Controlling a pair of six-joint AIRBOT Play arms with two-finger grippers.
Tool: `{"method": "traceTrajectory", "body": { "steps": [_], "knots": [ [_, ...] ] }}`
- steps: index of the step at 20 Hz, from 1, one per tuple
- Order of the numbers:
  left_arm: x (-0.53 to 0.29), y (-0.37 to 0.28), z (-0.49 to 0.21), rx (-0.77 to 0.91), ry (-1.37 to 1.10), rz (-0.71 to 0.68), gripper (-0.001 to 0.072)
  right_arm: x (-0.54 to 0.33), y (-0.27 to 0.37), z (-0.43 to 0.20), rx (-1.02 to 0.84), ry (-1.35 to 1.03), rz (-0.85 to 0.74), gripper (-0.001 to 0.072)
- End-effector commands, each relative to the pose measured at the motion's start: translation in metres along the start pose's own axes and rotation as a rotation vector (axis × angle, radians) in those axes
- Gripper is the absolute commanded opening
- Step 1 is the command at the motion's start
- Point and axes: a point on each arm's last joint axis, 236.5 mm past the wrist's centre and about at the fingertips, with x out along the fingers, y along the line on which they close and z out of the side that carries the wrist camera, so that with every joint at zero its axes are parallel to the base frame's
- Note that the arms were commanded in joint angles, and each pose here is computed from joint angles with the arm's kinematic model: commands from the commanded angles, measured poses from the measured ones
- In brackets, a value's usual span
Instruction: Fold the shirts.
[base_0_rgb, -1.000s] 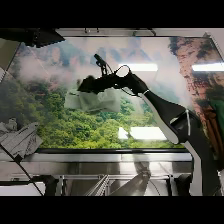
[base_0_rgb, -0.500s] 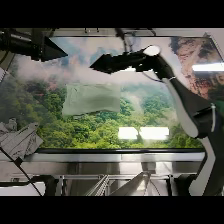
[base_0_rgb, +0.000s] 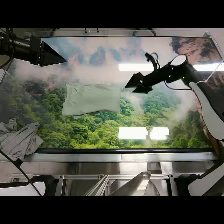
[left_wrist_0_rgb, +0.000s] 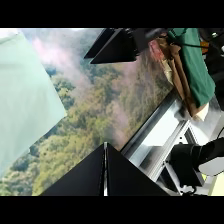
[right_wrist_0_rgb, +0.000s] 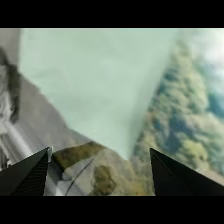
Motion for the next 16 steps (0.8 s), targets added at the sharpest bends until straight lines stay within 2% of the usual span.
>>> {"method": "traceTrajectory", "body": {
  "steps": [1, 5, 9, 10, 13, 14, 15, 16],
  "knots": [
    [-0.012, 0.006, 0.0, -0.007, -0.016, 0.014, 0.0017, 0.045, -0.025, -0.014, 0.143, 0.003, 0.01, 0.0705],
    [-0.017, 0.009, -0.005, -0.023, -0.004, 0.014, 0.0017, 0.094, -0.01, -0.015, 0.19, -0.012, 0.056, 0.07],
    [-0.017, 0.007, -0.01, -0.023, 0.017, 0.006, 0.0017, 0.121, -0.006, -0.012, 0.215, -0.054, 0.03, 0.0689],
    [-0.017, 0.007, -0.01, -0.023, 0.019, 0.006, 0.0017, 0.124, -0.004, -0.011, 0.213, -0.063, 0.03, 0.0637],
    [-0.017, 0.007, -0.01, -0.023, 0.019, 0.006, 0.0017, 0.13, 0.006, -0.009, 0.22, -0.076, 0.054, 0.0624],
    [-0.017, 0.007, -0.01, -0.023, 0.019, 0.005, 0.0017, 0.131, 0.012, -0.008, 0.209, -0.08, 0.072, 0.0481],
    [-0.017, 0.007, -0.01, -0.023, 0.019, 0.005, 0.0017, 0.131, 0.019, -0.008, 0.204, -0.08, 0.098, 0.0243],
    [-0.017, 0.007, -0.01, -0.024, 0.019, 0.005, 0.0017, 0.132, 0.027, -0.008, 0.203, -0.079, 0.127, 0.0055]
  ]
}}
